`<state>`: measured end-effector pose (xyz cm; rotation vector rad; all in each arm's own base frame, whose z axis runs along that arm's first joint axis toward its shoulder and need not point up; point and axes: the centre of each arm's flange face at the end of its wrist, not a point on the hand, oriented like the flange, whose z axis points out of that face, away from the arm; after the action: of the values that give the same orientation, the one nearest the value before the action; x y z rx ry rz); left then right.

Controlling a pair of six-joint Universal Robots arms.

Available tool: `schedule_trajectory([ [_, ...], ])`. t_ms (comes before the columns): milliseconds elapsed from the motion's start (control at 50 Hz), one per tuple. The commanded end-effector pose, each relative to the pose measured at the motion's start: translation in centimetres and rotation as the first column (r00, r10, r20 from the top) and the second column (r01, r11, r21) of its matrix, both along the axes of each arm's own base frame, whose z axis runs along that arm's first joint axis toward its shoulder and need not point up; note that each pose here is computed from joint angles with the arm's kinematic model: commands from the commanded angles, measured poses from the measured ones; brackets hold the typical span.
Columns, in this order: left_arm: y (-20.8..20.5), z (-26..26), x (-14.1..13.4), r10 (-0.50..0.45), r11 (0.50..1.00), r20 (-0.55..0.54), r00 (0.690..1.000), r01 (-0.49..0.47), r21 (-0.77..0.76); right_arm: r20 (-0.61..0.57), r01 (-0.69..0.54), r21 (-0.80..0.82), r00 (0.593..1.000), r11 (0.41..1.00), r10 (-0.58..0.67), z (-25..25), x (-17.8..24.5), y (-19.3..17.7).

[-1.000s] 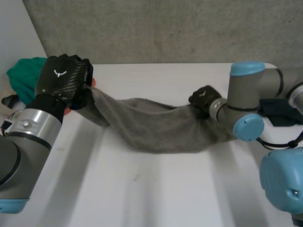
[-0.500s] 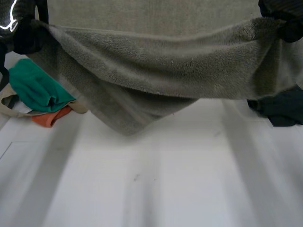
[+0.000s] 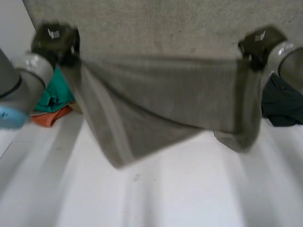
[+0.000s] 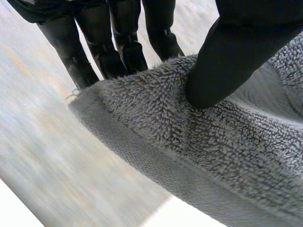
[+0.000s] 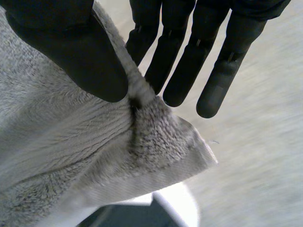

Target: Fold the laundry.

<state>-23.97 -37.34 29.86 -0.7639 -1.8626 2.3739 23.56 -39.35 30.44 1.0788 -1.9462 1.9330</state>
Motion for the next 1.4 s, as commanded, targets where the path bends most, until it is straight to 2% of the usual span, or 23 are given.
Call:
schedule_trajectory([
  [20,-2.3,10.1,0.0,0.027,0.831,-0.206,0.978,-0.136,-0.54,0.342,0.125,-0.488,0.938,0.864,0.057,8.2,1.1,-2.6],
  [60,-2.1,10.8,-0.2,0.007,0.799,-0.229,0.974,-0.143,-0.584,0.353,0.122,-0.519,0.932,0.846,0.082,9.1,1.2,-2.1],
  [100,-2.2,10.4,-0.3,0.005,0.807,-0.222,0.975,-0.135,-0.575,0.349,0.119,-0.521,0.933,0.845,0.084,9.4,1.2,-1.8],
  [220,-2.6,6.8,0.0,0.036,0.876,-0.189,0.981,-0.122,-0.467,0.337,0.097,-0.469,0.938,0.878,0.077,7.4,1.6,-1.7],
  [320,-2.0,1.6,0.0,0.056,0.937,-0.139,0.989,-0.1,-0.334,0.309,0.069,-0.39,0.949,0.918,0.06,4.3,1.8,-1.7],
  [380,-1.4,-0.7,0.0,0.049,0.959,-0.112,0.993,-0.078,-0.272,0.272,0.036,-0.303,0.961,0.952,0.05,1.5,1.9,-1.6],
  [440,0.1,-4.5,-0.5,-0.007,0.985,-0.051,0.999,-0.002,-0.173,0.204,0.0,-0.158,0.978,0.987,0.033,-2.7,2.0,-0.8],
  [480,1.6,-7.6,-0.7,-0.061,0.995,-0.007,0.998,0.06,-0.081,0.163,-0.01,-0.089,0.986,0.996,0.025,-4.7,1.9,-0.4],
  [540,3.0,-10.0,-0.7,-0.094,0.996,0.024,0.995,0.094,-0.002,0.063,-0.011,0.046,0.998,0.999,0.008,-8.5,1.3,0.8],
  [620,6.6,-13.7,0.0,-0.123,0.983,0.128,0.984,0.103,0.15,-0.054,-0.004,0.178,0.998,0.984,0.014,-11.6,0.5,2.9],
  [680,8.7,-14.4,0.6,-0.135,0.972,0.206,0.969,0.089,0.22,-0.158,0.002,0.318,0.986,0.948,0.051,-14.1,-0.3,5.5],
  [760,12.6,-14.4,1.9,-0.181,0.935,0.343,0.922,0.054,0.349,-0.26,0.007,0.455,0.957,0.891,0.125,-13.6,-1.5,9.8],
  [780,14.3,-14.0,2.6,-0.204,0.915,0.393,0.896,0.032,0.402,-0.279,0.011,0.478,0.95,0.878,0.14,-13.2,-1.9,10.8],
  [800,15.2,-13.9,3.1,-0.214,0.901,0.415,0.884,0.015,0.433,-0.316,0.018,0.528,0.932,0.849,0.176,-12.5,-2.7,12.9],
  [880,18.6,-12.9,5.0,-0.278,0.819,0.48,0.832,-0.055,0.571,-0.409,0.042,0.592,0.876,0.805,0.255,-11.9,-5.2,15.8],
  [940,20.4,-12.2,5.5,-0.343,0.764,0.489,0.802,-0.064,0.642,-0.446,0.039,0.578,0.852,0.815,0.275,-11.8,-5.9,16.0],
  [980,20.4,-11.9,5.5,-0.351,0.767,0.497,0.794,-0.061,0.639,-0.462,0.043,0.543,0.85,0.839,0.255,-11.8,-6.2,15.4],
  [1020,19.3,-11.5,5.4,-0.321,0.806,0.516,0.794,-0.056,0.589,-0.459,0.044,0.507,0.859,0.861,0.227,-11.5,-6.1,14.7],
  [1080,16.4,-11.2,4.9,-0.249,0.868,0.53,0.811,-0.056,0.493,-0.434,0.054,0.43,0.888,0.901,0.153,-11.3,-5.8,12.7],
  [1160,13.2,-11.8,3.9,-0.193,0.92,0.532,0.824,-0.036,0.39,-0.366,0.074,0.375,0.928,0.924,0.074,-12.3,-5.2,9.5],
  [1220,11.1,-12.0,2.7,-0.157,0.951,0.523,0.838,-0.014,0.308,-0.336,0.073,0.352,0.94,0.933,0.053,-12.4,-4.9,8.5],
  [1360,6.7,-12.7,2.1,-0.013,0.974,0.528,0.849,-0.11,0.2,-0.265,0.03,0.185,0.964,0.982,0.021,-12.5,-2.7,5.1],
  [1400,5.7,-11.9,1.7,0.019,0.983,0.518,0.855,-0.112,0.148,-0.246,0.018,0.075,0.969,0.997,0.002,-11.5,-2.0,3.4],
])
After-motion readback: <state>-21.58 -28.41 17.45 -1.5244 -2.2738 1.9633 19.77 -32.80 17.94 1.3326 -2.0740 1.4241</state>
